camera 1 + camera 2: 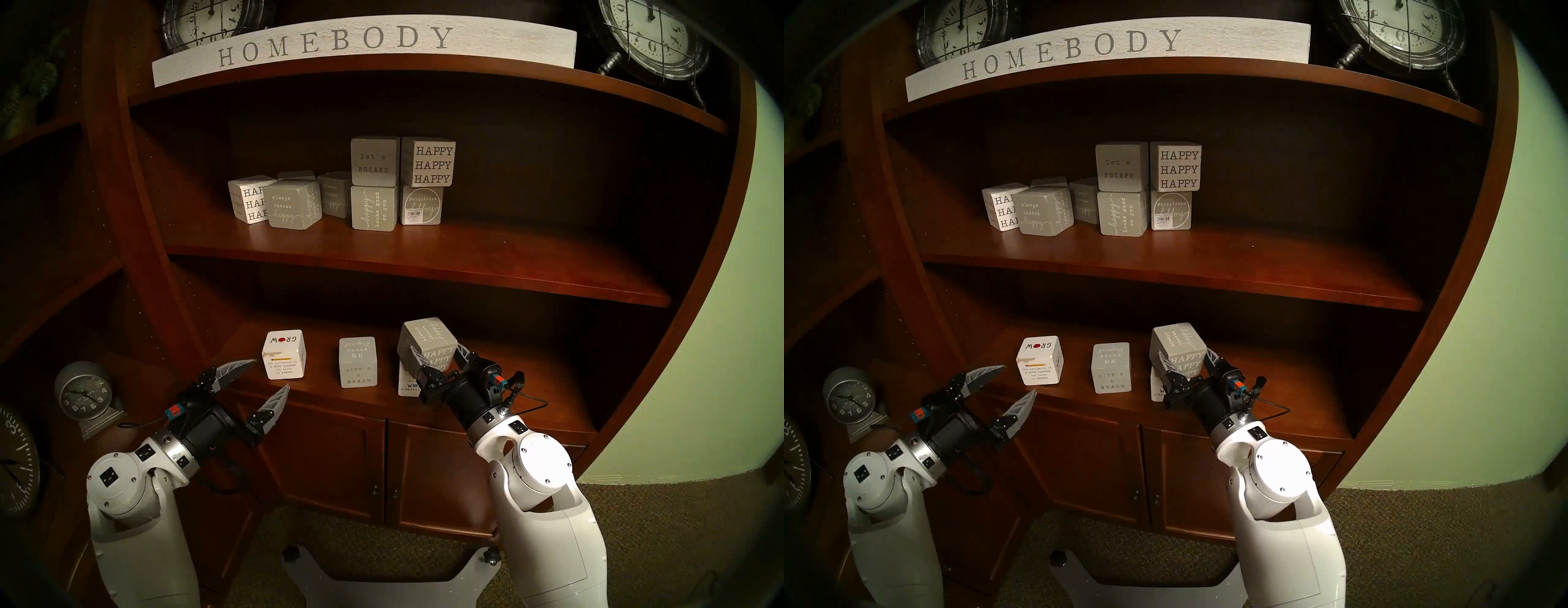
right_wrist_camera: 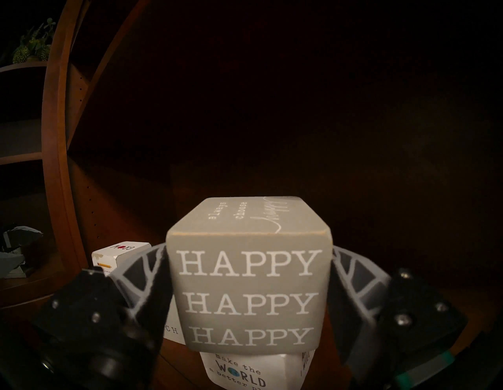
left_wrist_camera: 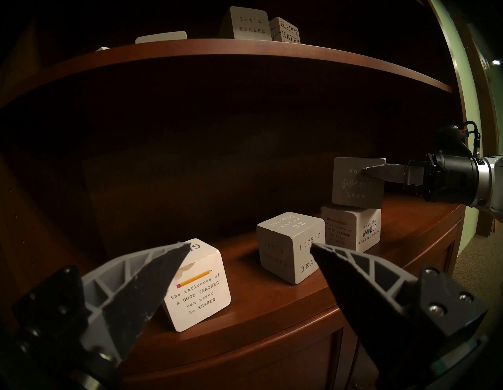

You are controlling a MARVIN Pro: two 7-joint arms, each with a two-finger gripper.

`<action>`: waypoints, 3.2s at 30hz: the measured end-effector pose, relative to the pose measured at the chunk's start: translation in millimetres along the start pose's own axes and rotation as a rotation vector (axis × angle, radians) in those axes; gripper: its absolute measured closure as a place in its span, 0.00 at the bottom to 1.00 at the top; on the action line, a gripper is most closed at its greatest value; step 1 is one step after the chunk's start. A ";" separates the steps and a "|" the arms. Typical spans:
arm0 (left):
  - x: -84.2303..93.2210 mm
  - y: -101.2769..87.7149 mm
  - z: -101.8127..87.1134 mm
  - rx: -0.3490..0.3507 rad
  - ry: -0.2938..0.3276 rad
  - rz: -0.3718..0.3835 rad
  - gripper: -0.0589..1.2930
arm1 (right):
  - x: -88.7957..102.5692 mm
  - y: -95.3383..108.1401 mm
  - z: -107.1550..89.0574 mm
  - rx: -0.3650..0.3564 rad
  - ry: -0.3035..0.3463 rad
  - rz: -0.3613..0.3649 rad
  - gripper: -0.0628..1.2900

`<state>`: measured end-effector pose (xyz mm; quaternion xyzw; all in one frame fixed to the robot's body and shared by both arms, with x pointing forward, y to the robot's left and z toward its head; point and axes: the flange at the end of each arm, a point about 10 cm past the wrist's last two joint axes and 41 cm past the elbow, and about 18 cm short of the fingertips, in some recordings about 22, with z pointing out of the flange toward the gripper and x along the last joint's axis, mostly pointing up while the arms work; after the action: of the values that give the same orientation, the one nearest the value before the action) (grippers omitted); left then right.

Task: Stack four cubes vertically into two groups

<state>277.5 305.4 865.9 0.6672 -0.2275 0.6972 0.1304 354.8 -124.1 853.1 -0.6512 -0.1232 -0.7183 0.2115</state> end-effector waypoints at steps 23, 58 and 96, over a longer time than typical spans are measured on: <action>0.0 0.0 0.0 0.000 0.000 0.000 0.05 | 1.2 -5.4 4.6 -0.010 0.014 -0.037 0.06; 0.0 0.0 0.0 0.000 0.000 0.000 0.05 | 25.4 -10.5 15.5 0.021 0.098 -0.060 0.05; 0.0 0.0 0.0 0.000 0.000 0.000 0.05 | 54.9 -17.0 -36.2 0.190 0.172 -0.123 0.05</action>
<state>277.5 305.4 866.0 0.6671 -0.2276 0.6972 0.1304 311.5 -133.4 904.6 -0.5555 -0.2116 -0.7683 0.2373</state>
